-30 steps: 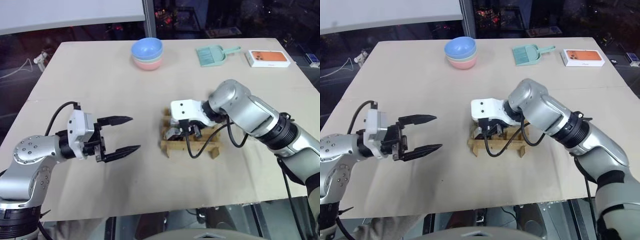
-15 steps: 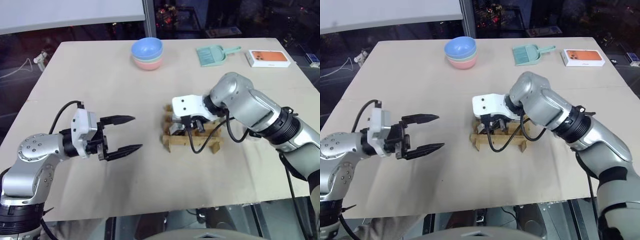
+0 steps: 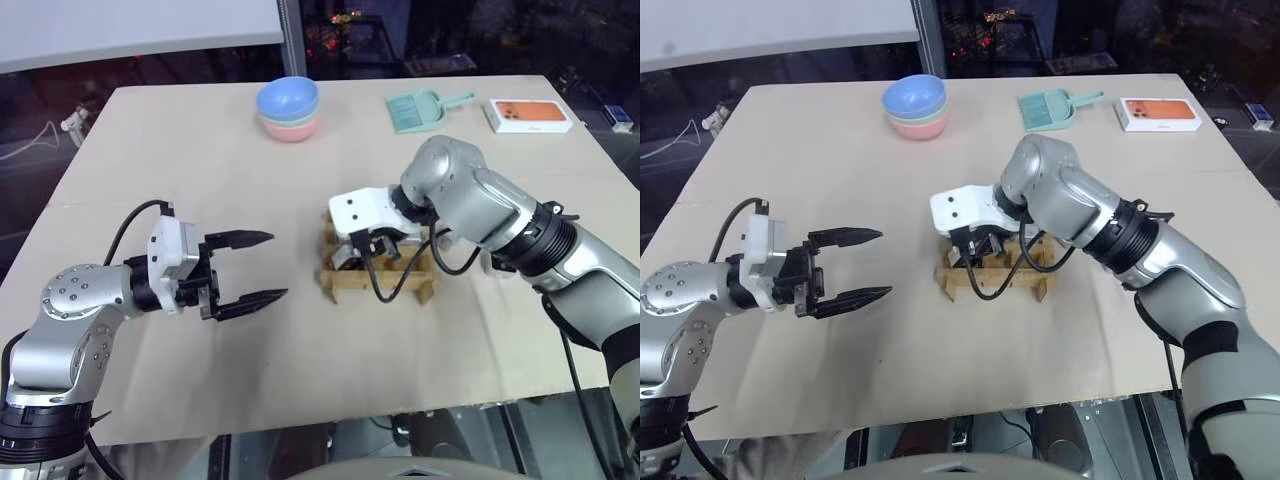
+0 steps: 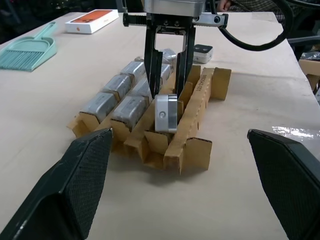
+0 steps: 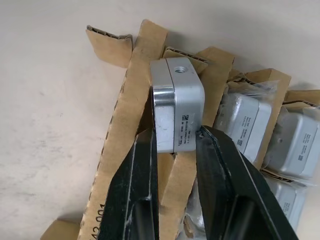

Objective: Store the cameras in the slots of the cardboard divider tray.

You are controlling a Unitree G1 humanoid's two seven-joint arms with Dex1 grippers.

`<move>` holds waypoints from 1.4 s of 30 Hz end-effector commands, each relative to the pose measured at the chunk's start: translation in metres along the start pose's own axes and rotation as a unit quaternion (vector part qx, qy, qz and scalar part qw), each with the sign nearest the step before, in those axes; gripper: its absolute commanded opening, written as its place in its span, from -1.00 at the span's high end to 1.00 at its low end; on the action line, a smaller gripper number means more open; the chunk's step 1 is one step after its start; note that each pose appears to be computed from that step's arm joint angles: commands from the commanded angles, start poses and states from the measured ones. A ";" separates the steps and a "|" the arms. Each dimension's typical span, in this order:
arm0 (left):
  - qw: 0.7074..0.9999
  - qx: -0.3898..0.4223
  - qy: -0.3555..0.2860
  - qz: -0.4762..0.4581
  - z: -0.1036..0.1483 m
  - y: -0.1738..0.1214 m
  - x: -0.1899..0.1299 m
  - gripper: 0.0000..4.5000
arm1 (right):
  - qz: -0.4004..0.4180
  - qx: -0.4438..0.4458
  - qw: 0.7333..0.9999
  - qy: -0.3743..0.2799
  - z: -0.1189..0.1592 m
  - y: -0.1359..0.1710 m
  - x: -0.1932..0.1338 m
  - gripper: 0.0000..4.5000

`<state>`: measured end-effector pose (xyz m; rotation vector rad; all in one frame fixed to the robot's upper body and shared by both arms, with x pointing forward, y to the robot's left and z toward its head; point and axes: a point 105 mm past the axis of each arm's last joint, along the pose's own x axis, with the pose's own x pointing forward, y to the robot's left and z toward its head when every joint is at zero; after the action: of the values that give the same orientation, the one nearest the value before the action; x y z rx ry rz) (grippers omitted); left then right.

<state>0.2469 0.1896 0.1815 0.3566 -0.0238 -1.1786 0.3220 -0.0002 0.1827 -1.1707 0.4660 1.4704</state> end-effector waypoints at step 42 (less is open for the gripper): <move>1.000 0.012 -0.011 -0.019 0.006 0.002 0.004 -1.00 | -0.236 0.182 0.869 -0.394 -0.021 0.039 -0.014 0.79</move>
<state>0.2510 0.1862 0.1815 0.3508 -0.0217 -1.2166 0.2935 -0.0386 0.1676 -0.2458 -0.0612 1.2135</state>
